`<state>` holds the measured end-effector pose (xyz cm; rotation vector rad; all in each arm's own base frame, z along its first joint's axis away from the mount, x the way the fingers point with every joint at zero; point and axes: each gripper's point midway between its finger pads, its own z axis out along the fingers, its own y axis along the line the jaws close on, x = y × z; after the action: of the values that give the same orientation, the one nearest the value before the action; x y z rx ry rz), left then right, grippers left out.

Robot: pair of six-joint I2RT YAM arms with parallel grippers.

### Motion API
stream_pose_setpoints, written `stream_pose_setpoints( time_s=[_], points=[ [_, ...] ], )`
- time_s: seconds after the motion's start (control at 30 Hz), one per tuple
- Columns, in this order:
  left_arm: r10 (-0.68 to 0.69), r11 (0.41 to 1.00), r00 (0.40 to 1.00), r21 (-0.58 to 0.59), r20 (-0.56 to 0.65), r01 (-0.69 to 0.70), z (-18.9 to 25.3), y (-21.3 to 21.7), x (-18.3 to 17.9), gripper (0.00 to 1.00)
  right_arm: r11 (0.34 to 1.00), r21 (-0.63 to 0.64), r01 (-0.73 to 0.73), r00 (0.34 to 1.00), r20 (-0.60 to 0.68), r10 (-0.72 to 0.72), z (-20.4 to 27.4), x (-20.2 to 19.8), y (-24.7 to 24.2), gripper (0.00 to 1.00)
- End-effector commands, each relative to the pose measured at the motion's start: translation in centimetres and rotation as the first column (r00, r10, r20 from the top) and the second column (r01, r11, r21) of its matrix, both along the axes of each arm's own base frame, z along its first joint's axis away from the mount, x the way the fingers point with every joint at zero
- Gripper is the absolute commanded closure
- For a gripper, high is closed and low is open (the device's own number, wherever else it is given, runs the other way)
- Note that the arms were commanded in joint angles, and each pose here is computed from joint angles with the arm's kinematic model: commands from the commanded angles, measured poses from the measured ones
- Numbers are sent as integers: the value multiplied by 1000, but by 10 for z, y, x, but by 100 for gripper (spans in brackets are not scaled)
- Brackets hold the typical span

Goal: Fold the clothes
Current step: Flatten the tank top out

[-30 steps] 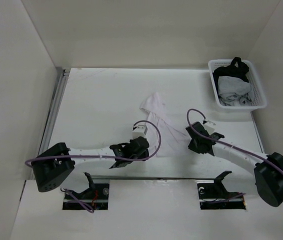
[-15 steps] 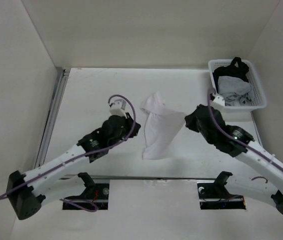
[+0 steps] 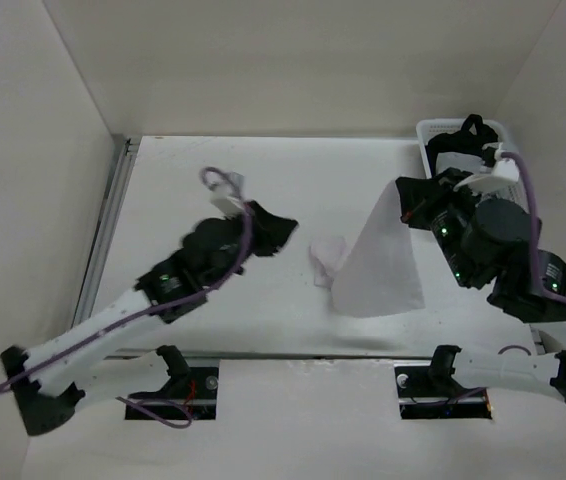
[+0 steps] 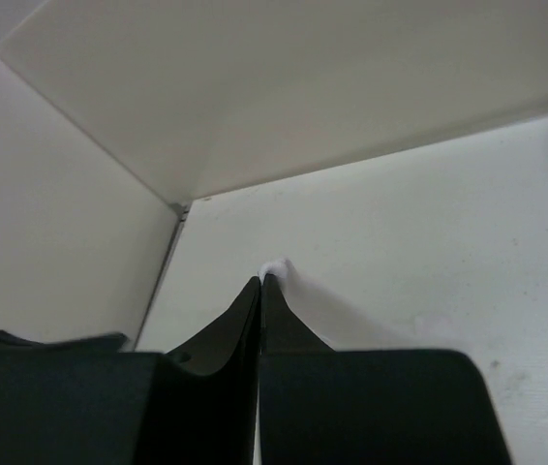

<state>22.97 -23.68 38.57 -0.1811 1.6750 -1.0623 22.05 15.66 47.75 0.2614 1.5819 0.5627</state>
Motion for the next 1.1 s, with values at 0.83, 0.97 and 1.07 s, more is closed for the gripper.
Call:
stream_pose_setpoints(
  time_s=[0.83, 0.97, 1.07],
  points=[
    [24, 941, 911, 318, -411, 118, -307, -161, 109, 99, 999, -47, -5, 985, -170, -3, -134, 33, -1, 100],
    [211, 940, 914, 328, -347, -92, -270, -83, 182, 100, 999, -47, -17, 975, -224, 6, -162, 32, 4, 100],
    [304, 925, 902, 322, -307, -203, -237, -36, 233, 99, 998, -41, -41, 955, -295, 27, -194, 31, 13, 100]
  ],
)
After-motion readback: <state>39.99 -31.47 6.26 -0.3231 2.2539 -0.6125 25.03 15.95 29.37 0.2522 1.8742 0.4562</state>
